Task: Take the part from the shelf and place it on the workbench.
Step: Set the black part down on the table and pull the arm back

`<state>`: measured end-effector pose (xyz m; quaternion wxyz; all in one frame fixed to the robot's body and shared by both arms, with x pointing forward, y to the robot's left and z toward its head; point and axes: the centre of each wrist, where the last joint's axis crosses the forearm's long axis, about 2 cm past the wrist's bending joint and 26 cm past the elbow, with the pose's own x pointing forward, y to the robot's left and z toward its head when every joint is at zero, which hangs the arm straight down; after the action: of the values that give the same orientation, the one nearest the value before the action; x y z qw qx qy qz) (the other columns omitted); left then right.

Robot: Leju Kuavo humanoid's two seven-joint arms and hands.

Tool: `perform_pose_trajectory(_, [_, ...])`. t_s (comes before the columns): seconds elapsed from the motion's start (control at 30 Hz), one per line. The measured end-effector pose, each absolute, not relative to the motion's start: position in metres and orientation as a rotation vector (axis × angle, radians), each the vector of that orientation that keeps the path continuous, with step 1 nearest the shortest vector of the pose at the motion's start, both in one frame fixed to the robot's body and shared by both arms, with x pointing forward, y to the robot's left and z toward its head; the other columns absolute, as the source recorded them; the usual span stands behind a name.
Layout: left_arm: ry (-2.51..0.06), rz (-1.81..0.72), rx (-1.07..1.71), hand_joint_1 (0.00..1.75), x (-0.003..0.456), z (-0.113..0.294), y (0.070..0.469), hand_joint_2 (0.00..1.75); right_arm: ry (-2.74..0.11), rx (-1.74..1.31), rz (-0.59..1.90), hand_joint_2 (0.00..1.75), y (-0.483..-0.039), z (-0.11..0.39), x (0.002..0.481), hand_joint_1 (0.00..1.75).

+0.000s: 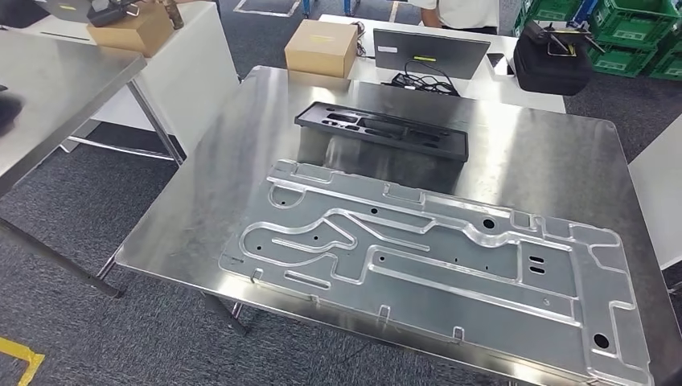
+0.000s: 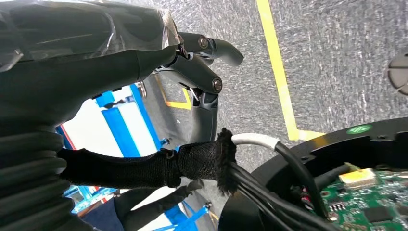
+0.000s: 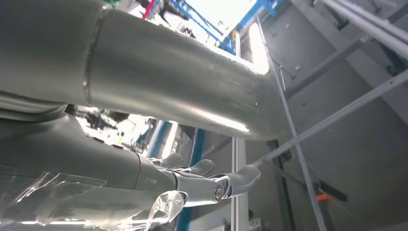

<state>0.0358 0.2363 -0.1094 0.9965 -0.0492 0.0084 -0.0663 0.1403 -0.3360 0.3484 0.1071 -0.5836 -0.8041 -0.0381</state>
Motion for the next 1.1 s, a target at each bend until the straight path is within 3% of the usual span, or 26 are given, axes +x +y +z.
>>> perform_pose_trajectory(0.43, [0.006, -0.129, -0.1, 0.0, 0.039, -0.109, 0.234, 0.0, -2.526, -1.645, -0.129, 0.0, -0.336, 0.318, 0.137, 0.0])
perform_pose_trajectory(0.7, [0.009, -0.12, -0.095, 0.0, 0.04, -0.109, 0.235, 0.0, -2.4, -1.688, -0.264, 0.0, -0.339, 0.293, 0.14, 0.0])
perform_pose_trajectory(1.1, [0.02, -0.124, -0.095, 0.0, 0.036, -0.109, 0.235, 0.0, -2.181, -1.772, -0.224, 0.0, -0.332, 0.262, 0.149, 0.0])
